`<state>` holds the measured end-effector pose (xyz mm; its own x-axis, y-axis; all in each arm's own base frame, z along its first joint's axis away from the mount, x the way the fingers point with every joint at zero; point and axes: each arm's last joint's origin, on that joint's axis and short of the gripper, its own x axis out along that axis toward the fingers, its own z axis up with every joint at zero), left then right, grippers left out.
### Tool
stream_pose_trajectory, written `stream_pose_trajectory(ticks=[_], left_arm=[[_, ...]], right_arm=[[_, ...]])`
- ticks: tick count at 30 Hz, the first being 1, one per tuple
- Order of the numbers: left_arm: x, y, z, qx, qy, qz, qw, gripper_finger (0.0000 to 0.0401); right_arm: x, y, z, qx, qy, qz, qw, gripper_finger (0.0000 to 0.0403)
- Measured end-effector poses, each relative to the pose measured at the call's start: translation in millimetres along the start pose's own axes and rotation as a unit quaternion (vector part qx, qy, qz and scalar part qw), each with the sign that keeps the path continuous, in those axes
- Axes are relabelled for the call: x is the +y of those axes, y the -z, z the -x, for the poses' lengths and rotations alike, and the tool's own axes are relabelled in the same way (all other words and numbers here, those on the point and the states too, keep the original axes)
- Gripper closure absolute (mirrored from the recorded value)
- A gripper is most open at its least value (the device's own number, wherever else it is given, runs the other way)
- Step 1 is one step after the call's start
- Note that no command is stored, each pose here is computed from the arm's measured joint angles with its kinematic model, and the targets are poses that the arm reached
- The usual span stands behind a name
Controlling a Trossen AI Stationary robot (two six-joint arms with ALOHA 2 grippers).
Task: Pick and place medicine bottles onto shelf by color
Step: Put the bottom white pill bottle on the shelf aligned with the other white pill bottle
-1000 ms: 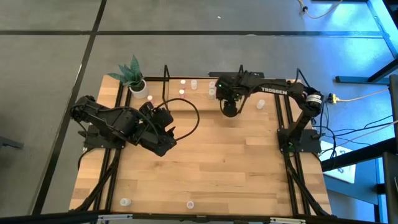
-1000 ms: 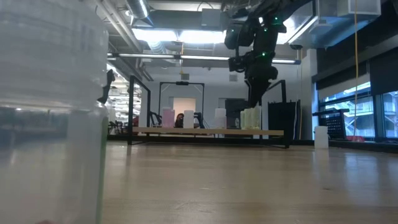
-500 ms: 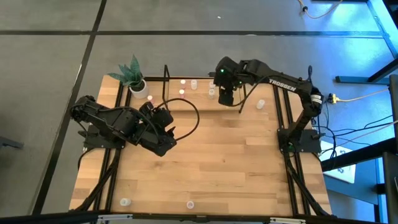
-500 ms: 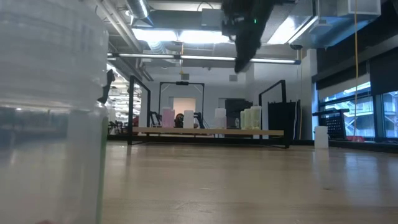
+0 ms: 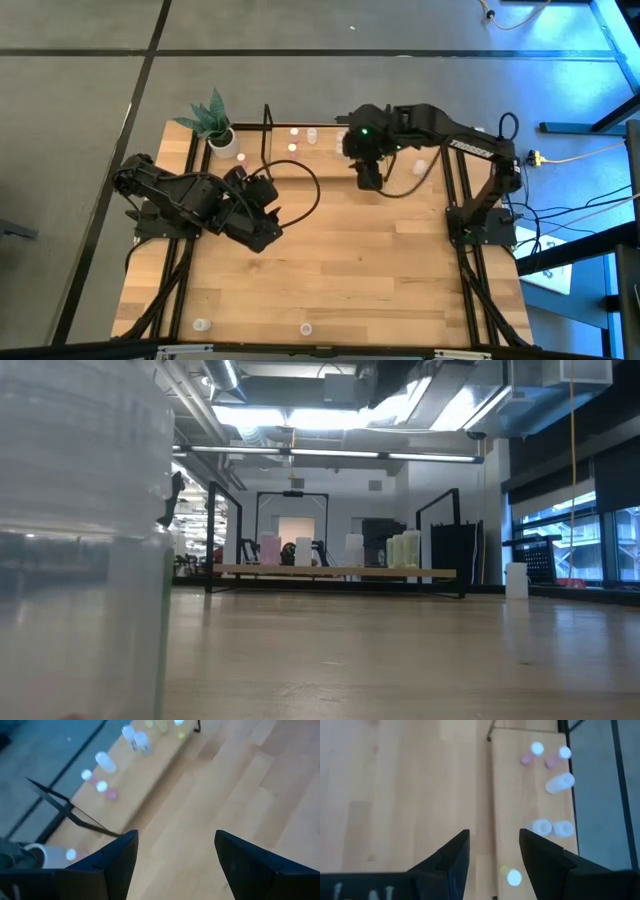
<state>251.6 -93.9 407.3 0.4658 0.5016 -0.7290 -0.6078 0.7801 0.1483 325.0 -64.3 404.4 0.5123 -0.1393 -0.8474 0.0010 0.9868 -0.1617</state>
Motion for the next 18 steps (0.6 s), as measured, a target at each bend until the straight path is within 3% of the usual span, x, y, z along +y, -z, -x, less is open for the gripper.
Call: stream_pose_trajectory(ticks=[10,18], left_arm=[[-4.9,7.2,2.8,0.087,0.063,0.021,0.994,0.0144],[-18.4,26.1,19.8,0.171,0.145,-0.013,0.975,0.0144]], right_arm=[[37.9,13.9,55.0,-0.049,-0.029,0.034,0.998,0.0229],[56.8,25.5,86.8,-0.102,-0.132,0.098,0.981,0.0229]])
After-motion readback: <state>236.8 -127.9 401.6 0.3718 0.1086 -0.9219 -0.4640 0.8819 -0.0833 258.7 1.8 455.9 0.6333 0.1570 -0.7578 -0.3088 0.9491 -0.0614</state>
